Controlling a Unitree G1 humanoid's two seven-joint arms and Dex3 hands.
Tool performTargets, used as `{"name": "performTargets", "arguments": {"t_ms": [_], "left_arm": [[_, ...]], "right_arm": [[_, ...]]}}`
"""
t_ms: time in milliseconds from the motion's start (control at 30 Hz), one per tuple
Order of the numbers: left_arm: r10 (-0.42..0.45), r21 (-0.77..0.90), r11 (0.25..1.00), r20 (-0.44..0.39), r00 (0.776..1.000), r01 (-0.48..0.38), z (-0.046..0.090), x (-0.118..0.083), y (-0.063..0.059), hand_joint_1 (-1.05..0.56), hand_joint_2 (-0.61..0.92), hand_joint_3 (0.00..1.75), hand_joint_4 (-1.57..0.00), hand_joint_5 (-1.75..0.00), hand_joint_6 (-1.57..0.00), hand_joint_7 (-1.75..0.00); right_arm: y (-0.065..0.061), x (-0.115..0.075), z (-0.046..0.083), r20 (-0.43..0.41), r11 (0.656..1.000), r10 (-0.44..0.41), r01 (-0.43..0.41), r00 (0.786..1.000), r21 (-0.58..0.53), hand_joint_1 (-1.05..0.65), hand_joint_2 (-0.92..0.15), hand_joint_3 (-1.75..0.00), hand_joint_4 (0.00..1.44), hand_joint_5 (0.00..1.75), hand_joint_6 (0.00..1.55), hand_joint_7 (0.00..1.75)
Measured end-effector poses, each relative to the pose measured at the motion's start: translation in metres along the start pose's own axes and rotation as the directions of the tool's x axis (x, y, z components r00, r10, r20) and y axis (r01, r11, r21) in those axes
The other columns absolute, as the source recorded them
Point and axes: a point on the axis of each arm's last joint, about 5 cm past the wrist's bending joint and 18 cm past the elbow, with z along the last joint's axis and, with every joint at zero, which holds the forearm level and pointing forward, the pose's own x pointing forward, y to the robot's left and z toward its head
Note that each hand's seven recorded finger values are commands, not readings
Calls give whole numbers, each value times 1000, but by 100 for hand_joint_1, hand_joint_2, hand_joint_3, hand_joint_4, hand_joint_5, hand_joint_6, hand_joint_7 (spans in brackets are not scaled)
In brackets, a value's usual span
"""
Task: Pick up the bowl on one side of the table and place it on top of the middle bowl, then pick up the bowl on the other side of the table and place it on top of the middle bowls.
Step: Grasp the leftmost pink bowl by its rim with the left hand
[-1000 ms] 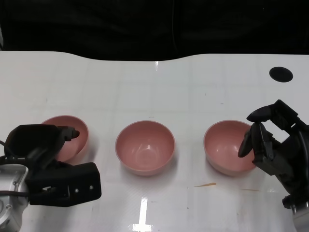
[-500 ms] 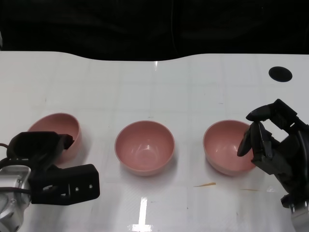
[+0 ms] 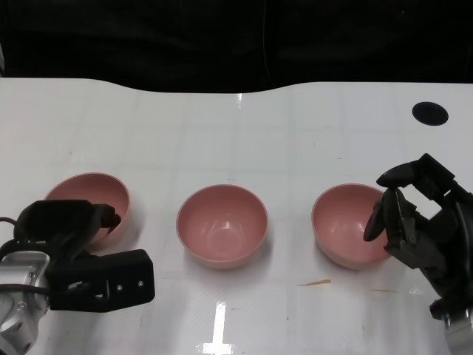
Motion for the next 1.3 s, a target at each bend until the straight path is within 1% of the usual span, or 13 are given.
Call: {"name": "performTargets", "arguments": {"t_ms": [100, 200, 233, 333, 467, 700, 733, 933, 1100, 1200, 1233, 1267, 1300], "left_arm": [[10, -40, 999, 15, 1000, -9, 1, 0, -2, -16, 92, 14, -103, -11, -91, -6], [17, -58, 998, 19, 1000, -16, 0, 2, -2, -11, 92, 16, -109, -13, -95, -6], [17, -62, 998, 20, 1000, -16, 0, 2, -1, -11, 86, 8, -118, -13, -108, -8], [16, -78, 997, 26, 1000, -14, 1, 5, 3, -7, 89, 5, -129, -12, -119, -6], [21, -86, 996, 29, 999, -19, 2, 6, 5, -9, 92, 15, -122, -7, -113, -1], [22, -86, 996, 32, 999, -19, 2, 6, 5, -9, 92, 23, -118, -4, -112, -1], [22, -87, 996, 33, 999, -19, 2, 6, 5, -10, 92, 24, -113, -2, -108, 0], [25, -96, 995, 34, 999, -22, 2, 6, 5, -9, 92, 22, -115, -3, -108, -2], [31, -103, 994, 40, 999, -27, 3, 6, 5, -7, 92, 20, -121, -6, -114, -5], [43, -126, 991, 49, 998, -37, 4, 4, 5, -6, 92, 23, -132, -13, -126, -11], [50, -135, 990, 52, 997, -43, 4, 3, 5, -5, 92, 20, -119, -52, -120, -27], [57, -141, 989, 55, 997, -49, 5, 2, 6, -4, 92, 18, -97, -102, -100, -70], [64, -146, 988, 57, 996, -55, 5, 2, 6, -4, 92, 17, -90, -120, -89, -92]], "right_arm": [[0, 0, 0, 0, 1000, 3, -3, 1000, 5, -9, -58, -106, 84, 175, 75, 149], [0, 0, 0, 3, 1000, 6, -6, 1000, 2, -8, -58, -106, 84, 175, 75, 149], [0, 0, 0, 4, 1000, 6, -6, 1000, 1, -8, -58, -106, 84, 175, 75, 150], [0, 0, 0, 5, 1000, 10, -10, 1000, 1, -9, -59, -106, 84, 174, 75, 149], [-1, 0, 0, 5, 1000, 10, -11, 1000, 7, -9, -59, -105, 85, 174, 76, 149], [-2, 0, 0, 2, 1000, 7, -7, 1000, 15, -8, -58, -104, 84, 175, 77, 147], [-2, 0, 0, 2, 1000, 6, -6, 1000, 15, -8, -59, -103, 84, 174, 77, 146], [-2, 0, -2, -5, 1000, 4, -4, 1000, 14, -8, -60, -101, 85, 173, 77, 145], [-2, 0, -2, -5, 1000, 4, -4, 1000, 15, -8, -60, -100, 86, 172, 78, 144], [-2, 0, -2, -5, 1000, 4, -4, 1000, 15, -10, -61, -100, 85, 173, 77, 146], [-2, 0, -2, -5, 1000, 5, -4, 1000, 14, -9, -61, -100, 84, 174, 77, 147], [-2, 0, -2, -5, 1000, 5, -5, 1000, 14, -8, -61, -100, 84, 174, 76, 147], [-2, 0, -2, -5, 1000, 4, -4, 1000, 14, -8, -61, -100, 83, 174, 76, 147]]}}
